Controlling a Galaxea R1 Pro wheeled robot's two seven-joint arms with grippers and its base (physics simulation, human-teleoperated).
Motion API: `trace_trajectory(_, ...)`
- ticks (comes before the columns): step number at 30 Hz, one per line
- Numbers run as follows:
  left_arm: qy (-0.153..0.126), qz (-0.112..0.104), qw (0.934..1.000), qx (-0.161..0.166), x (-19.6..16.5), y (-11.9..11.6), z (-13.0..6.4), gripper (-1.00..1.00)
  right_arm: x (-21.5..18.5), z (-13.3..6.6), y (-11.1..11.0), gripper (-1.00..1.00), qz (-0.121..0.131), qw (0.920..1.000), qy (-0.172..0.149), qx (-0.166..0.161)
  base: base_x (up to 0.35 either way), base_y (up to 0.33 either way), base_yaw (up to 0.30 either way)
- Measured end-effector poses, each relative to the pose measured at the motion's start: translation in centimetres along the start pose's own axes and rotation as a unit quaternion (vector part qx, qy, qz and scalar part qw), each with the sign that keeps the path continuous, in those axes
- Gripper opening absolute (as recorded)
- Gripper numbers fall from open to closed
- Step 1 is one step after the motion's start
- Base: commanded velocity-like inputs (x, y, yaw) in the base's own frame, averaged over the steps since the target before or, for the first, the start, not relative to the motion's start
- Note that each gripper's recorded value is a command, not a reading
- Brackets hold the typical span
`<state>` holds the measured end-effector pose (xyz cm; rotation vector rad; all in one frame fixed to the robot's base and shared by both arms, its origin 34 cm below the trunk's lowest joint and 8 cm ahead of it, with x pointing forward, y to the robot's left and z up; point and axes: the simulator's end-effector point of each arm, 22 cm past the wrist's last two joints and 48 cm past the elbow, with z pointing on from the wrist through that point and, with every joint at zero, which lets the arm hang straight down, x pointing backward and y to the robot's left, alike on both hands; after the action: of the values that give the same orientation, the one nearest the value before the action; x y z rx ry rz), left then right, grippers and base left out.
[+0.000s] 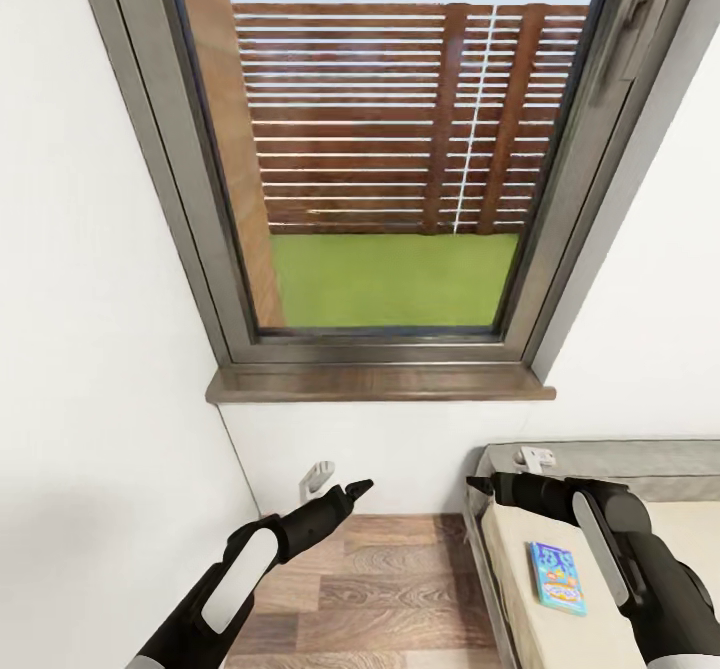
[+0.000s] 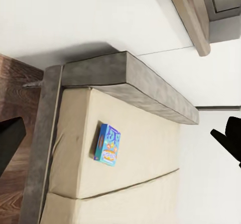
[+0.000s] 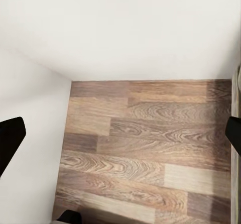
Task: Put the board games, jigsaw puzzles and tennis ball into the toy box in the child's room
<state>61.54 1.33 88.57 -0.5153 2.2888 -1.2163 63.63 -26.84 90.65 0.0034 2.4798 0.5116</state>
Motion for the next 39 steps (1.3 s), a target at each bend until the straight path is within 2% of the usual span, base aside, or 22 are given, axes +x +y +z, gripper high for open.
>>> trace_trajectory(12, 0.002, -0.002, 1.0, 0.004, -0.1, -0.3, 0.0, 1.0, 0.1, 0.0, 0.2, 1.0, 0.006, 1.0, 0.002, -0.003, 0.044, 0.0, 0.0)
trace_trajectory(20, 0.007, 0.007, 0.9999, 0.009, -0.6, -0.9, -0.3, 1.0, 1.3, -0.1, 0.3, 1.0, 0.025, 0.9991, 0.034, -0.004, 0.01, 0.0, -0.033)
trace_trajectory(23, 0.009, 0.019, 0.9998, 0.002, -0.7, -0.8, -0.3, 1.0, 1.7, -0.2, 0.3, 1.0, 0.032, 0.9983, 0.048, -0.003, 0.005, 0.0, -0.07)
trace_trajectory(25, 0.012, 0.037, 0.9992, -0.006, -0.9, -0.6, -0.4, 1.0, 2.0, -0.3, 0.4, 1.0, 0.036, 0.9978, 0.056, -0.003, 0.003, 0.0, -0.094)
trace_trajectory(30, 0.014, 0.056, 0.9982, -0.016, -1.1, -0.2, -0.6, 1.0, 1.8, -0.4, 0.3, 1.0, 0.037, 0.9977, 0.057, -0.002, 0.002, 0.0, -0.128)
trace_trajectory(34, 0.015, 0.054, 0.9982, -0.018, -1.3, -0.2, -0.8, 1.0, 1.6, -0.5, 0.3, 1.0, 0.036, 0.9978, 0.055, -0.001, 0.001, 0.0, -0.166)
trace_trajectory(37, 0.017, 0.042, 0.9988, -0.017, -1.7, -0.2, -1.1, 1.0, 1.5, -0.6, 0.3, 1.0, 0.036, 0.9979, 0.053, -0.001, 0.001, 0.0, -0.183)
trace_trajectory(39, 0.02, 0.026, 0.9994, -0.013, -2.0, -0.3, -1.4, 1.0, 1.4, -0.7, 0.3, 1.0, 0.036, 0.998, 0.052, -0.001, 0.0, 0.0, -0.191)
